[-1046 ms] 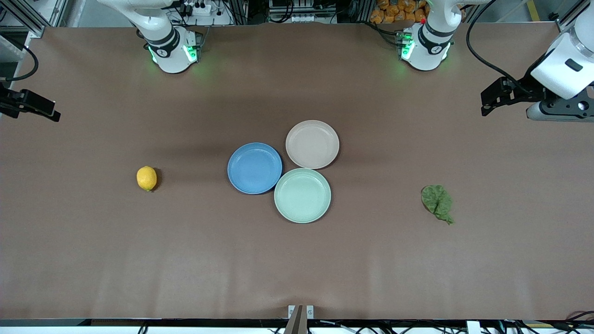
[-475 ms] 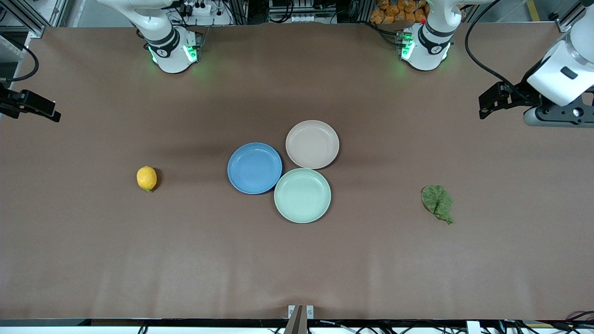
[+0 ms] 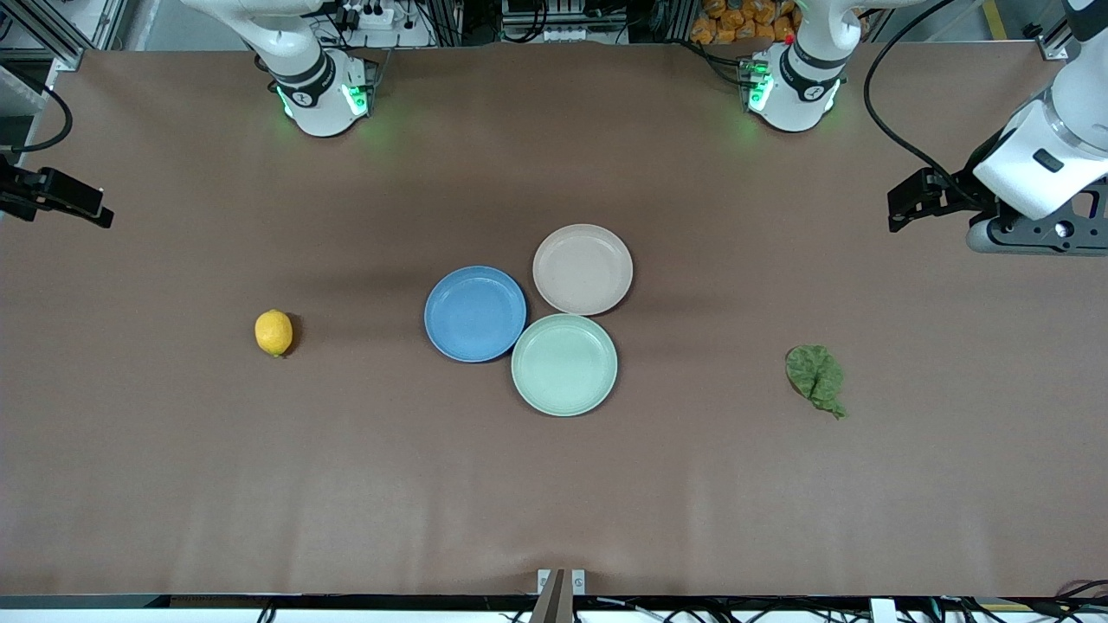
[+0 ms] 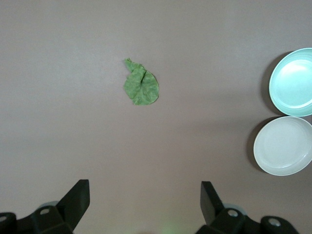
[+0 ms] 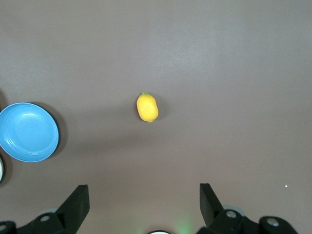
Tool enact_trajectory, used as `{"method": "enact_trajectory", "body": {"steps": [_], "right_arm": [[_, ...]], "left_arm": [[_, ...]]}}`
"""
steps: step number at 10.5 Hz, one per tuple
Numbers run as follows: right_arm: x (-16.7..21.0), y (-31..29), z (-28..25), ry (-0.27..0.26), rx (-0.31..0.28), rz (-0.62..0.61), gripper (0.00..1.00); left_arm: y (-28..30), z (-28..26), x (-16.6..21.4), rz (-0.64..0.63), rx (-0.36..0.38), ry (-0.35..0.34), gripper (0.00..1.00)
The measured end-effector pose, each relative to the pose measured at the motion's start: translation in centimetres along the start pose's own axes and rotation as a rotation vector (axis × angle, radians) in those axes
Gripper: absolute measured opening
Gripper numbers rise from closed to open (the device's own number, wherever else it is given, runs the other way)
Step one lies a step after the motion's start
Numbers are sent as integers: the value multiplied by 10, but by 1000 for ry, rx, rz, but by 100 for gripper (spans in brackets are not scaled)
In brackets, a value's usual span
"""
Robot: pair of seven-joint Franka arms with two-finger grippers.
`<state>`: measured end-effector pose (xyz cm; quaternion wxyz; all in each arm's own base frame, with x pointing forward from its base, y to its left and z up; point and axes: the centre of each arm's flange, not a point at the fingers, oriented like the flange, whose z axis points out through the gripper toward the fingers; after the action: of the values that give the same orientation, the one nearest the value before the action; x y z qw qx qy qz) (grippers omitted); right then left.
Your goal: Place lemon and lettuce in plates
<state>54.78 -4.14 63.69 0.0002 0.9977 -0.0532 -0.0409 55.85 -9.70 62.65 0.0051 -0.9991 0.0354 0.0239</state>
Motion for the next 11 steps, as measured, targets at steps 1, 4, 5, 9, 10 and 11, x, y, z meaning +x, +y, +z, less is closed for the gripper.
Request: {"method": "enact_trajectory", "body": {"steps": [1, 4, 5, 9, 10, 11], "right_arm": [[0, 0, 0, 0, 0, 0, 100], [0, 0, 0, 0, 0, 0, 100], [0, 0, 0, 0, 0, 0, 100], [0, 0, 0, -1, 0, 0, 100], [0, 0, 0, -1, 0, 0, 100], [0, 0, 0, -1, 0, 0, 100]], "left_arm": [[0, 1, 0, -1, 0, -1, 100], [-1, 0, 1, -1, 0, 1, 100], [0, -1, 0, -1, -1, 3, 100], [0, -2, 0, 0, -1, 5, 100], [0, -2, 0, 0, -1, 6, 100], [0, -3, 0, 0, -1, 6, 100]]}}
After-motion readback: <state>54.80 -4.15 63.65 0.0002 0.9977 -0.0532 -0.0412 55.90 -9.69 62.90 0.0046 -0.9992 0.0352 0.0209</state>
